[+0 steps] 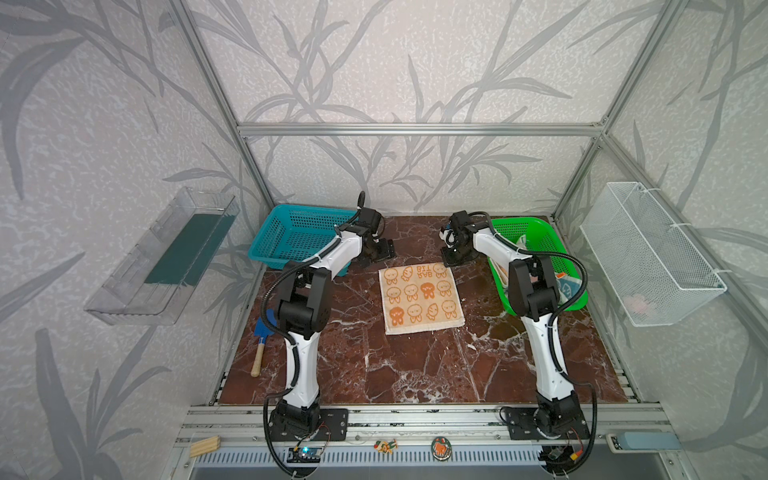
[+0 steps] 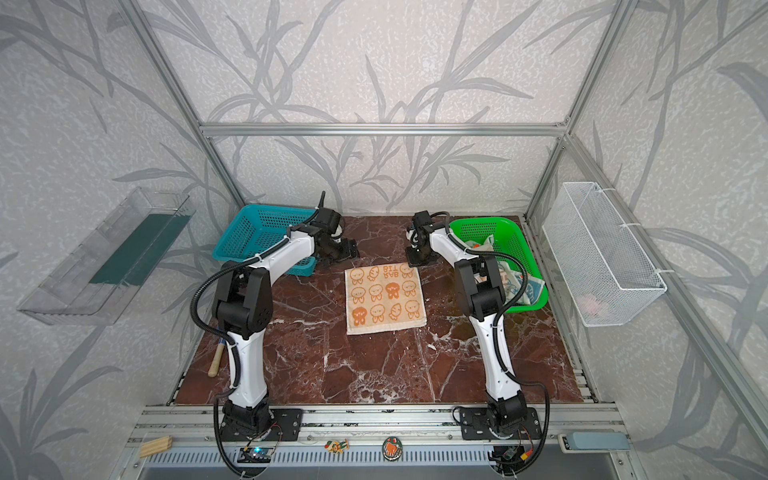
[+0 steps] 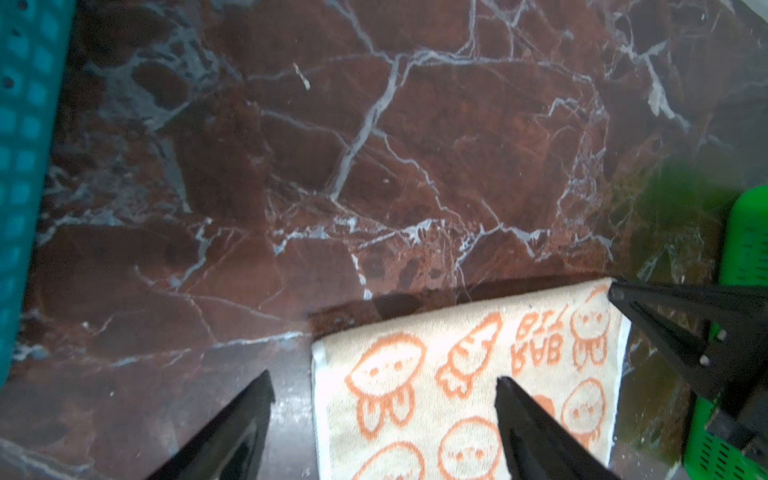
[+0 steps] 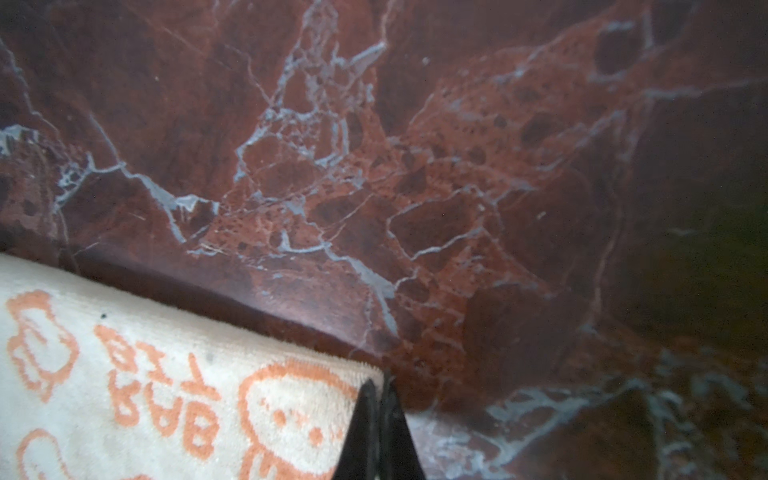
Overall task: Fold and stack the towels
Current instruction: 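Lift the towel's far edge with both grippers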
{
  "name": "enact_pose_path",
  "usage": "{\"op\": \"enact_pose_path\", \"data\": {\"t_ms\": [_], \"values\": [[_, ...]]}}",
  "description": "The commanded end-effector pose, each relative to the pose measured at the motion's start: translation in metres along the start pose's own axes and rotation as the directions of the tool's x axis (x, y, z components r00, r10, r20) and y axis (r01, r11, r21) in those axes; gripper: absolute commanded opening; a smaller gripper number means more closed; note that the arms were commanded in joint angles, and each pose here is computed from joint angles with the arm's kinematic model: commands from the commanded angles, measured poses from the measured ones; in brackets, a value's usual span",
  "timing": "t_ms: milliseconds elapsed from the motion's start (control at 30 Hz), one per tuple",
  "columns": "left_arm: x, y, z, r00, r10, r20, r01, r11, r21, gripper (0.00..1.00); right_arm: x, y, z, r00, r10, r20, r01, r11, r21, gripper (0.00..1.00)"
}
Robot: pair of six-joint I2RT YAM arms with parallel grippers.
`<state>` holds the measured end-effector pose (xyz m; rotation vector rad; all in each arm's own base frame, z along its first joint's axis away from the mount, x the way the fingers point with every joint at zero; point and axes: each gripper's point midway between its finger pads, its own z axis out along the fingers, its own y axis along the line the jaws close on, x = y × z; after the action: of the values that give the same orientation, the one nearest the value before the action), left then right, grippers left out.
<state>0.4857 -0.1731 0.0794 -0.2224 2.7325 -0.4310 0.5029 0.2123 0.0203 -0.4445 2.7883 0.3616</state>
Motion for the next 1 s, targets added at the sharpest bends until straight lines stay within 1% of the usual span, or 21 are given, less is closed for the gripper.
{"op": "enact_pose_path", "data": {"t_ms": [0,167,433,567,600,767,867,967], "values": [[0.017,0.015,0.014,0.994,0.068,-0.086,-0.074,0.995,-0.069,0.77,0.027,-0.004,0.016,0.996,0.000,-0.087,0.001,1.000,0.013,0.00],[0.017,0.016,0.020,0.989,0.113,-0.095,-0.119,0.991,-0.065,0.67,0.029,-0.004,0.018,0.996,-0.001,-0.090,0.002,1.000,0.012,0.00],[0.022,0.021,0.037,0.986,0.098,-0.135,-0.105,0.993,-0.045,0.56,0.028,-0.003,0.018,0.996,0.003,-0.087,-0.002,1.000,0.003,0.00],[0.023,0.025,0.044,0.985,0.098,-0.140,-0.108,0.992,-0.059,0.52,0.030,-0.003,0.018,0.996,0.002,-0.088,-0.002,1.000,0.004,0.00],[0.022,0.025,0.045,0.985,0.100,-0.142,-0.110,0.992,-0.064,0.50,0.031,-0.003,0.018,0.996,0.002,-0.088,-0.002,1.000,0.006,0.00],[0.027,0.031,0.049,0.983,0.101,-0.156,-0.114,0.990,-0.081,0.41,0.031,-0.005,0.016,0.996,0.005,-0.086,-0.004,1.000,0.007,0.00],[0.031,0.032,0.050,0.981,0.099,-0.166,-0.114,0.990,-0.084,0.35,0.030,-0.005,0.016,0.997,0.009,-0.083,-0.009,1.000,0.005,0.00],[0.036,0.036,0.050,0.980,0.097,-0.173,-0.115,0.989,-0.092,0.32,0.031,-0.006,0.014,0.997,0.015,-0.081,-0.015,1.000,0.002,0.00]]}}
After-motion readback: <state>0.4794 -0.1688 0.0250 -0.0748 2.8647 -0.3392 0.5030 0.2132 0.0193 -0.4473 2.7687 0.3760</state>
